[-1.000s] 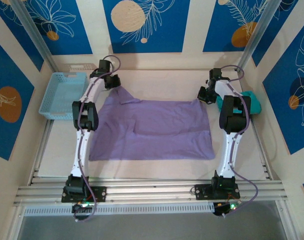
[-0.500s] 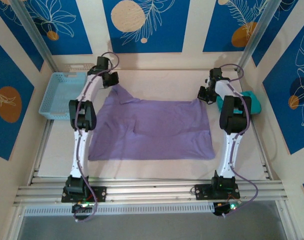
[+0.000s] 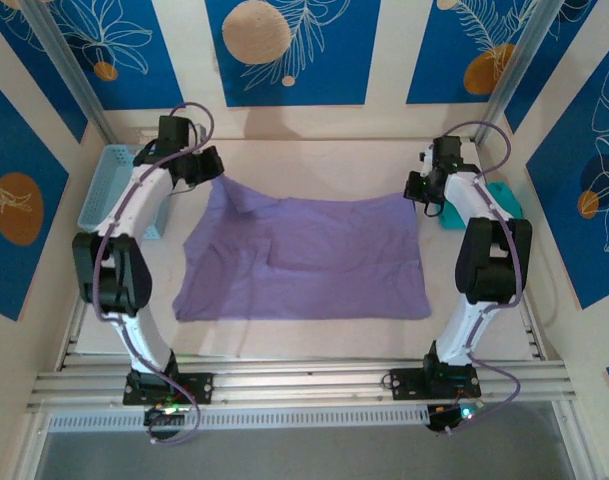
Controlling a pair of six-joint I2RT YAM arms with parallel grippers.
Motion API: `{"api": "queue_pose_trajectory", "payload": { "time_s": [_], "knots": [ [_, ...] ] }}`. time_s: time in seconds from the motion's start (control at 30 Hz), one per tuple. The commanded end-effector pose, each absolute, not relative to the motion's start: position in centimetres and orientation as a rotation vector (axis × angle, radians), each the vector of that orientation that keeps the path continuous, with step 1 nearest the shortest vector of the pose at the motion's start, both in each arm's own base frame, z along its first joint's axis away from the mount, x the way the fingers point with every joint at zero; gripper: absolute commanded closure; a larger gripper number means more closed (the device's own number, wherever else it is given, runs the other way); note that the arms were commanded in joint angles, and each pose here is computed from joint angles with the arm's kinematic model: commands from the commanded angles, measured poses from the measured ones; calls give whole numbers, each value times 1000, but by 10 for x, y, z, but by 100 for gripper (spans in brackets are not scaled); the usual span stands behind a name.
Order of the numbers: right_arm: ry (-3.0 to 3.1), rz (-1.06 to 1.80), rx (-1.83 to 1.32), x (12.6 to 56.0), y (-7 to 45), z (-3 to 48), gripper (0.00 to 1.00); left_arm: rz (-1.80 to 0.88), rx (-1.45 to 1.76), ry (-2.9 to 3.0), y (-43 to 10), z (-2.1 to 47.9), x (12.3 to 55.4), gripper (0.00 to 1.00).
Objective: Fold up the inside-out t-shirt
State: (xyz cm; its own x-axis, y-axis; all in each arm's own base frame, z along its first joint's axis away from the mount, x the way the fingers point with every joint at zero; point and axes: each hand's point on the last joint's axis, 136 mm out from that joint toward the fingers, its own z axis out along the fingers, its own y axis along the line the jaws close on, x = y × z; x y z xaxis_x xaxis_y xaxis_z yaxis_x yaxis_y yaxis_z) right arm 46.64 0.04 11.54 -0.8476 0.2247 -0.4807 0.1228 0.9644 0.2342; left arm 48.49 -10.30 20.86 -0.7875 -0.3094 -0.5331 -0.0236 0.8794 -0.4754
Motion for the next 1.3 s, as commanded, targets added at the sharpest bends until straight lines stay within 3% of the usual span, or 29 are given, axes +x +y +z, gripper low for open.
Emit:
{"api": "queue_pose_trajectory", "payload": {
  "time_s": [0.0,0.43,0.9,0.97,1.03,1.1,1.2,1.27],
  "knots": [
    [2600,211,291,447,-10,119,100,-640,-282,2398,-94,217,456,100],
    [2612,241,504,369,-26,114,100,-703,-436,2470,-54,204,341,100],
    [2675,212,651,304,-20,73,100,-709,-437,2630,-60,152,268,100],
    [2649,225,679,297,-19,73,93,-721,-445,2652,-62,141,259,100],
    [2589,203,680,293,-20,82,74,-751,-456,2666,-65,132,252,100],
    [2519,213,613,292,-13,99,62,-775,-460,2672,-68,126,250,100],
    [2396,290,286,298,37,137,45,-802,-457,2663,-71,127,254,100],
    [2327,371,12,297,90,155,40,-806,-451,2653,-71,131,259,100]
  ]
}}
